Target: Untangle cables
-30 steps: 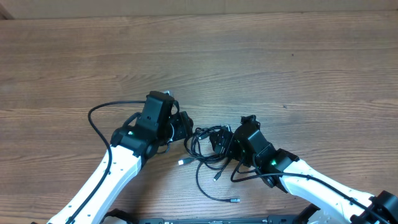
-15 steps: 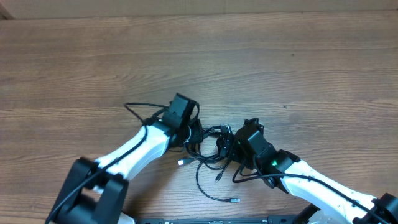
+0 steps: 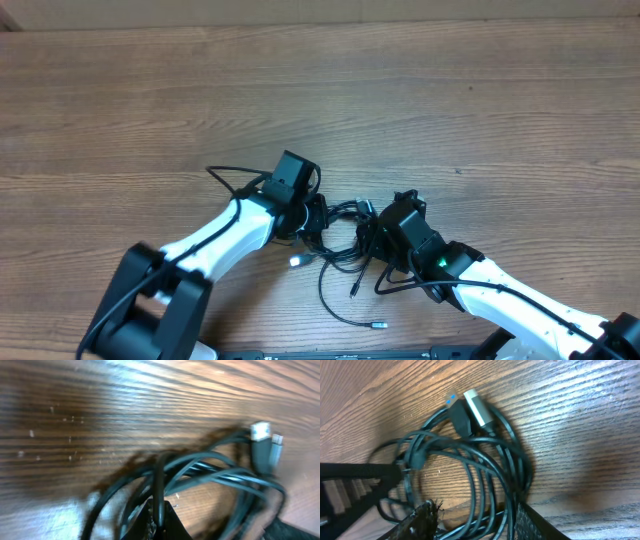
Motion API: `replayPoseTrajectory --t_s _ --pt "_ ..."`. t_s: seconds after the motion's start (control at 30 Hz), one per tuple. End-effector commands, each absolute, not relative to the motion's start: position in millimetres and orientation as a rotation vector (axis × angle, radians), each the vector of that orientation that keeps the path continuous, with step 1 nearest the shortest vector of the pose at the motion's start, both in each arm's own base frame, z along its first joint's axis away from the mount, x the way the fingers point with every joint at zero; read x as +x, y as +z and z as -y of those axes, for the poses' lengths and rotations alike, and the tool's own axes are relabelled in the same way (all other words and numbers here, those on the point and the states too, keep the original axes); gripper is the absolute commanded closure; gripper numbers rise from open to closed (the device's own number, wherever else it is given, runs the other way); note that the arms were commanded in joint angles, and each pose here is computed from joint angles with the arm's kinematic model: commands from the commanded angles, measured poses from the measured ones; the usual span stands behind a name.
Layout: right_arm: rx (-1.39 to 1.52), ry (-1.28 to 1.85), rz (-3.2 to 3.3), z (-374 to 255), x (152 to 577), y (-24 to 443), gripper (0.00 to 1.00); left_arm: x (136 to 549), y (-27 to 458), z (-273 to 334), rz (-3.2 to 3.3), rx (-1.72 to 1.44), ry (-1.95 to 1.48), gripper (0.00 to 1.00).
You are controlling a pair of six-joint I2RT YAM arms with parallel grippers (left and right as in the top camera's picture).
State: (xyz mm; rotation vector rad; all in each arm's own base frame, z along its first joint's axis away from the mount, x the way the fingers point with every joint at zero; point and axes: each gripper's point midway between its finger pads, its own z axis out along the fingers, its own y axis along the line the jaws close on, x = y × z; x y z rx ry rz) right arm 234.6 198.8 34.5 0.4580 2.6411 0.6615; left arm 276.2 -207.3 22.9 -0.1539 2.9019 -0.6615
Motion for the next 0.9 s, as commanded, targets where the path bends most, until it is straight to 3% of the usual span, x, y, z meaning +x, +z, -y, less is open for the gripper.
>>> replayPoseTrajectory --t_s 0.0,0.07,0.17,0.47,0.57,0.67,0.87 --pt "0.452 0.702 -2.61 -202 238 45 0.53 283 59 208 -2.782 0.068 -0.702 0.96" --pt "0.445 0.721 -2.605 -205 239 47 0.59 280 61 204 -2.785 0.098 -0.679 0.96" --pt "0.41 0.821 -2.621 -218 234 52 0.59 275 52 192 -2.831 0.059 -0.592 0.96" --pt "0.293 1.141 -2.58 -256 229 82 0.67 262 33 174 -2.923 -0.319 -0.477 0.96" --pt "0.484 1.205 -2.585 -258 230 84 0.61 259 25 172 -2.932 -0.42 -0.446 0.95" --pt "0.763 1.243 -2.607 -257 228 79 0.71 257 16 168 -2.941 -0.503 -0.403 0.96" --pt "1.155 1.221 -2.581 -252 232 60 0.71 257 12 168 -2.951 -0.527 -0.393 0.96"
